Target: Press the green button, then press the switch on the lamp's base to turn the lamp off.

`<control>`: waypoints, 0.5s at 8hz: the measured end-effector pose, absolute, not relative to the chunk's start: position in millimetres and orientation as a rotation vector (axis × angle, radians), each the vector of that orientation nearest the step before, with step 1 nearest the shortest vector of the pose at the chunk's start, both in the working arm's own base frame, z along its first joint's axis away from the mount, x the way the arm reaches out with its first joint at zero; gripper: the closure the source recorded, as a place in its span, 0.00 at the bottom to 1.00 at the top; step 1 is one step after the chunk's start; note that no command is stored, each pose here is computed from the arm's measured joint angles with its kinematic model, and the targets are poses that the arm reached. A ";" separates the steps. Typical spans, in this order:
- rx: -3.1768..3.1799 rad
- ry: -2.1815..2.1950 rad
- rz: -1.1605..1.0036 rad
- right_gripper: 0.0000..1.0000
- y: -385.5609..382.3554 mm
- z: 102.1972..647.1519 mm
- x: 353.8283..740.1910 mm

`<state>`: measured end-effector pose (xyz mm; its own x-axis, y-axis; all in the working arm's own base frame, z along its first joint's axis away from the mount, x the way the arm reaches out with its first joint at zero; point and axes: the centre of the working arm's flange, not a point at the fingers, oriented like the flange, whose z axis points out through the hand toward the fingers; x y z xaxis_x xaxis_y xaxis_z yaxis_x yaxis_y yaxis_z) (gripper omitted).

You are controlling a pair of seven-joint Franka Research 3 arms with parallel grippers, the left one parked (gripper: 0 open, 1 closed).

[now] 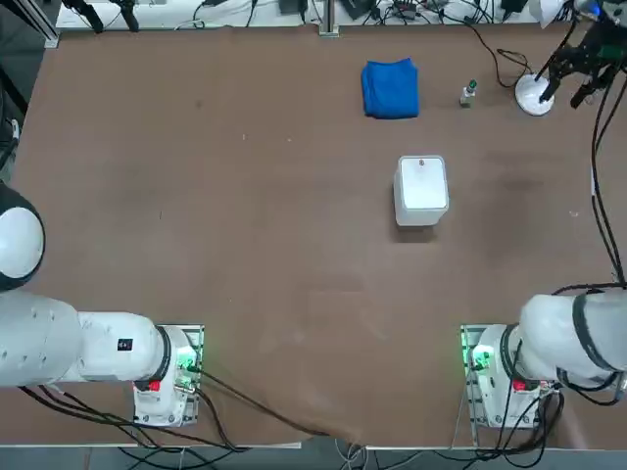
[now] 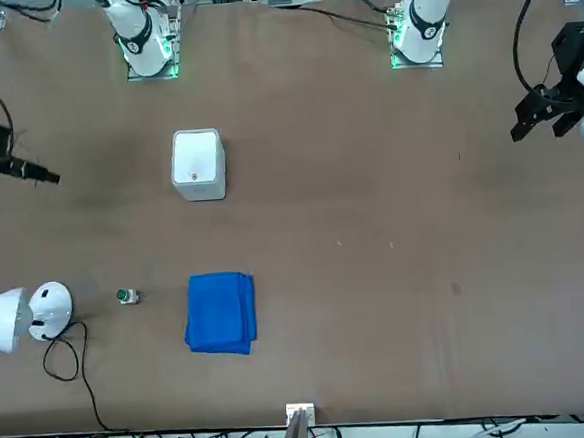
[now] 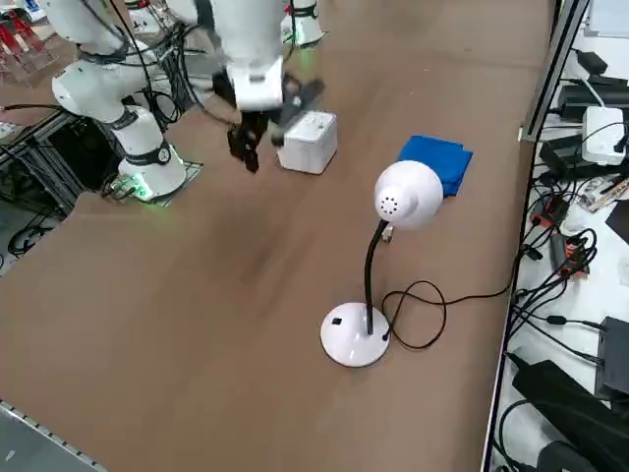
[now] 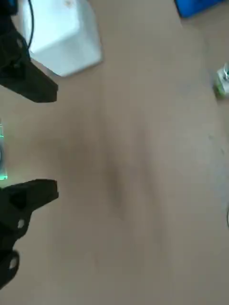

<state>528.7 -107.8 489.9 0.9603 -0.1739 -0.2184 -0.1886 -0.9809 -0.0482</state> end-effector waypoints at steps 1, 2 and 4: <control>-3.055 0.206 0.335 0.00 -79.9 528.9 525.1; -3.074 0.126 0.301 0.00 -49.8 566.8 525.0; -3.104 0.012 0.145 0.00 4.4 622.1 534.1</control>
